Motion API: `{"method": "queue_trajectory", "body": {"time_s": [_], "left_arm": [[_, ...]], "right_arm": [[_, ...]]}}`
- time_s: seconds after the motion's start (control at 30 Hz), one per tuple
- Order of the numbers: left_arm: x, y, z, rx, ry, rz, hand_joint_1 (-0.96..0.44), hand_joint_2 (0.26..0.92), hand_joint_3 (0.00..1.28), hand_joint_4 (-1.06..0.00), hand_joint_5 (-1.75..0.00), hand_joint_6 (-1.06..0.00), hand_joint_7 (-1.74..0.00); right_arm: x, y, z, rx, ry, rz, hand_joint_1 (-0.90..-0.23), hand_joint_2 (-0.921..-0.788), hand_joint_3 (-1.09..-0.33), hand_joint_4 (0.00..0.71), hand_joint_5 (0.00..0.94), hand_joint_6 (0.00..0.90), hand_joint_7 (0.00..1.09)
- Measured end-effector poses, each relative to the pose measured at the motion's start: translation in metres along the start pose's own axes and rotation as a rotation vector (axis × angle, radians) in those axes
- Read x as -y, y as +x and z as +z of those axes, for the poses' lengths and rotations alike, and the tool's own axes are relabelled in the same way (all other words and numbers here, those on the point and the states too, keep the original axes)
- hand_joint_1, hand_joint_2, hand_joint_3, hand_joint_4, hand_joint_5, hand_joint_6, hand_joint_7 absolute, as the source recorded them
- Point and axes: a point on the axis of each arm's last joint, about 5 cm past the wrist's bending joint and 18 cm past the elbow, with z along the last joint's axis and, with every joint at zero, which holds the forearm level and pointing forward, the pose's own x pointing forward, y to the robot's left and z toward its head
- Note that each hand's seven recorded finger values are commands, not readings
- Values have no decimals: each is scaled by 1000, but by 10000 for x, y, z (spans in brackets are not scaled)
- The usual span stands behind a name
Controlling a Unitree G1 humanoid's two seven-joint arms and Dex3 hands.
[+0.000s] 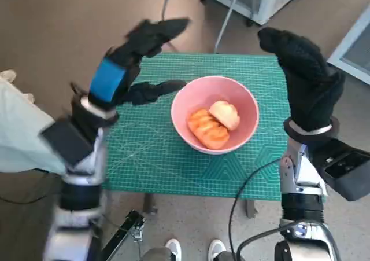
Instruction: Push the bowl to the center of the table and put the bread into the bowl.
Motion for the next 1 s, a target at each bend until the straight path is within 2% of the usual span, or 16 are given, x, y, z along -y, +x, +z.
{"method": "queue_trajectory", "body": {"time_s": [0.23, 0.27, 0.4, 0.6, 1.0], "left_arm": [[30, -50, -15, -5, -11, 40, -306, 921, 165, -431, -23, -251, -546], [29, -53, -12, -3, -11, 44, -318, 921, 178, -408, -12, -210, -566], [36, -99, 5, 8, -17, 64, -339, 921, 192, -387, -2, -174, -585], [67, -144, -21, -7, -32, 88, -351, 921, 197, -383, -1, -164, -592], [73, -140, 34, 18, -27, 111, -355, 921, 196, -390, -4, -170, -592]], "right_arm": [[-20, 13, 6, 4, -6, -18, -714, -921, -768, 298, 16, -1, 863], [-23, 16, 5, 3, -10, -18, -709, -921, -770, 294, 14, -1, 848], [-37, 60, 8, 7, -31, -12, -708, -921, -774, 282, 7, -1, 827], [-50, 128, 23, 23, -40, -10, -701, -921, -780, 274, 3, -1, 814], [-89, 155, 21, 0, -49, 19, -695, -921, -793, 270, 1, -1, 805]]}}
